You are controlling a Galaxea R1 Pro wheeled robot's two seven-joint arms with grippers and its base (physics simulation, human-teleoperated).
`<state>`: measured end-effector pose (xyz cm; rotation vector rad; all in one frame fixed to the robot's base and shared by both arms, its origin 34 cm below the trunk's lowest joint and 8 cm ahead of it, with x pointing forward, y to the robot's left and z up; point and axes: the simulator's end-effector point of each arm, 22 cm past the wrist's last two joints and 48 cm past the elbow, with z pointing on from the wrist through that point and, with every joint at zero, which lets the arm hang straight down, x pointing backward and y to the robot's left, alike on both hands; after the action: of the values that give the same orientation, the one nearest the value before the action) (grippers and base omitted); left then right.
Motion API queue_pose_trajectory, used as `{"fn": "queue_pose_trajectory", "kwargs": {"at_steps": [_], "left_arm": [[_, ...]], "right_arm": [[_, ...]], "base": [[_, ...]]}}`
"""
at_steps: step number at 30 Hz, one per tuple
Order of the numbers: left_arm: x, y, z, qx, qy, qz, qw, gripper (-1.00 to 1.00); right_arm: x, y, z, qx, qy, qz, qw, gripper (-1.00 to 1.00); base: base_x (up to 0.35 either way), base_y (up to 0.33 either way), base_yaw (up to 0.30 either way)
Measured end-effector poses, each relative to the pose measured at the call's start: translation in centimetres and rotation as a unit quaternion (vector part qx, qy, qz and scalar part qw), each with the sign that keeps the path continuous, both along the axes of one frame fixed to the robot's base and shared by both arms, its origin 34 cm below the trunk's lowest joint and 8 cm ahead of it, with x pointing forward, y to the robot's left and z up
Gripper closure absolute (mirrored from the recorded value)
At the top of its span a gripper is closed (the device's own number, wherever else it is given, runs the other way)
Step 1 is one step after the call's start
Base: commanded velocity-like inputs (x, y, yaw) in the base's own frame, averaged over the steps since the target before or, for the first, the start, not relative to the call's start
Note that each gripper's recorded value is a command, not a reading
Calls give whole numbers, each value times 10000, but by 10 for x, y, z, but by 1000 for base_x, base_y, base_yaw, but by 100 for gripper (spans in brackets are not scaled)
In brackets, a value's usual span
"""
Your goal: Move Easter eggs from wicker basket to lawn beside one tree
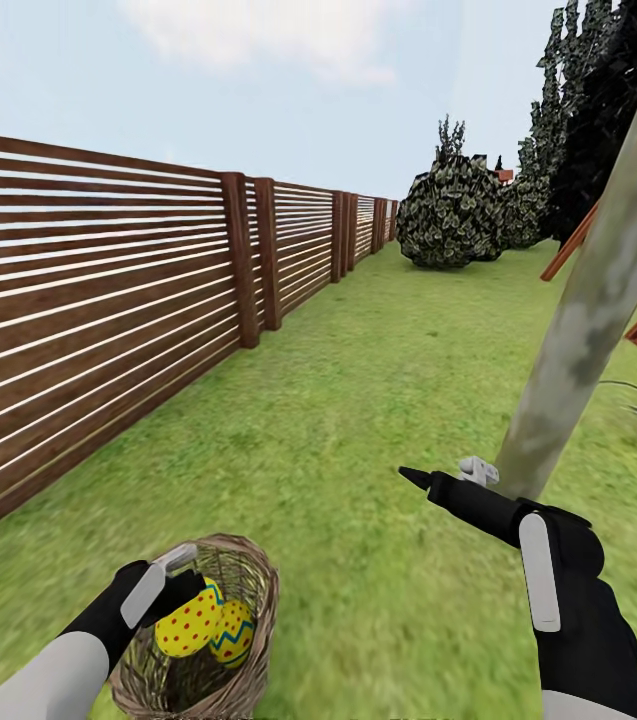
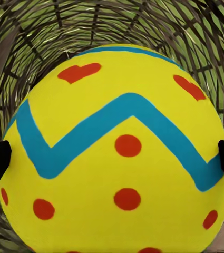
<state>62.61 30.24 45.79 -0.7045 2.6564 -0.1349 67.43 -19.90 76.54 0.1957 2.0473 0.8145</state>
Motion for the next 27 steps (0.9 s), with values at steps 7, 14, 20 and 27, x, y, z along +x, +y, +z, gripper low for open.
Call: {"fn": "queue_pose_trajectory", "kwargs": {"at_steps": [7,14,20,27], "left_arm": [[2,0,14,28,3,-18,10000,100],[6,0,30,29,-13,-20,10000,100],[9,0,42,30,-22,-26,10000,100],[11,0,57,32,-33,-29,10000,100]], "right_arm": [[3,0,14,4,2,1,10000,-100],[5,0,29,0,1,0,10000,-100],[7,0,41,-3,2,-1,10000,-100],[9,0,54,-10,7,-3,10000,-100]], "base": [[-83,0,0],[-25,0,0],[-15,-10,0],[-90,-51,0]]}}
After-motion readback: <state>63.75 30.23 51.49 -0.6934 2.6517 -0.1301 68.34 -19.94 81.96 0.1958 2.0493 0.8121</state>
